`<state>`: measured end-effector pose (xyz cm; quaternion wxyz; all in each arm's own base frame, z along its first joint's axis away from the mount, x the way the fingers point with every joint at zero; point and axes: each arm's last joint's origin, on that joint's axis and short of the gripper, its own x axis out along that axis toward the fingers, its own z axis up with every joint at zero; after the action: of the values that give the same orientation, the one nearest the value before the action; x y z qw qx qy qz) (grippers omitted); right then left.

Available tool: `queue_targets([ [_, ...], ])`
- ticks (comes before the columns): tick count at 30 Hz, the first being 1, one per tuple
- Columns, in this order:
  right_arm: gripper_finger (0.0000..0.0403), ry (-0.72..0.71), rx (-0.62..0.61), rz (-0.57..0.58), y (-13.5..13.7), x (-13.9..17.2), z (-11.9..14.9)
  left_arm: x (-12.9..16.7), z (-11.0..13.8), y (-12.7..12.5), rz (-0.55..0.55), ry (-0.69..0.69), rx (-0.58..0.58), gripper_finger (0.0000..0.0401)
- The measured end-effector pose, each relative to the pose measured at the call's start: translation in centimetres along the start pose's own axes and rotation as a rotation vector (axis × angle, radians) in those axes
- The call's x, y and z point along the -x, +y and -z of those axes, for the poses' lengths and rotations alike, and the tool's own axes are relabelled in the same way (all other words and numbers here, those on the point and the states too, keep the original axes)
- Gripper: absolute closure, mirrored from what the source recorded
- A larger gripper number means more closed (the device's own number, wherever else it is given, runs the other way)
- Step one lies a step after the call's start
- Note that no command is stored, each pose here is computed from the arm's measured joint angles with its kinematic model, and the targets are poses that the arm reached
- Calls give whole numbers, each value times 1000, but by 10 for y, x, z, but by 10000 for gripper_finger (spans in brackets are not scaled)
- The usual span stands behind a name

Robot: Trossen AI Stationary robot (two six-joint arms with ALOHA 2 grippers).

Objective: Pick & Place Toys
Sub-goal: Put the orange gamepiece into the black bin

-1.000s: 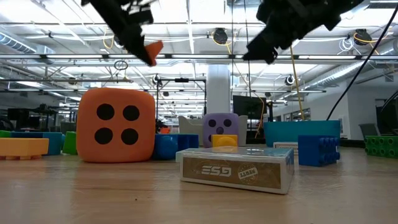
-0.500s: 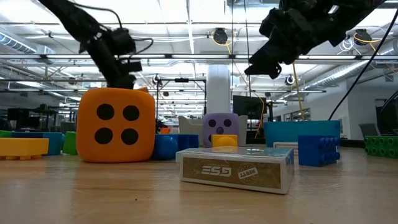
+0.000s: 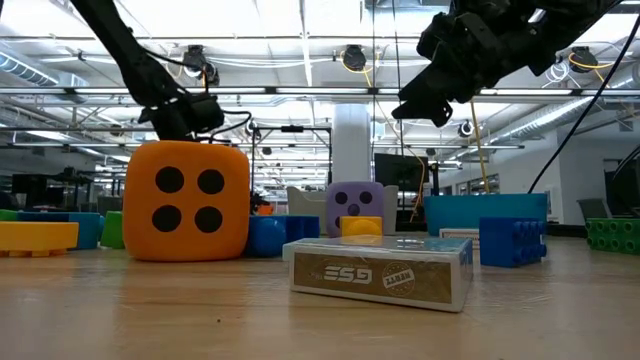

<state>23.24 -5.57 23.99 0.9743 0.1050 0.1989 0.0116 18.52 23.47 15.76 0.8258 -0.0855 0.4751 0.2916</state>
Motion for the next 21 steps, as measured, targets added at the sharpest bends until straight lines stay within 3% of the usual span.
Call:
queue_targets([
  [6,191,1,2,0,0,0,0,-1,2,8,-33,5,19,255],
  [14,190,2,2,0,0,0,0,-1,3,11,-56,11,48,199],
  [21,190,2,4,0,0,0,0,0,-3,11,-61,-22,66,190],
])
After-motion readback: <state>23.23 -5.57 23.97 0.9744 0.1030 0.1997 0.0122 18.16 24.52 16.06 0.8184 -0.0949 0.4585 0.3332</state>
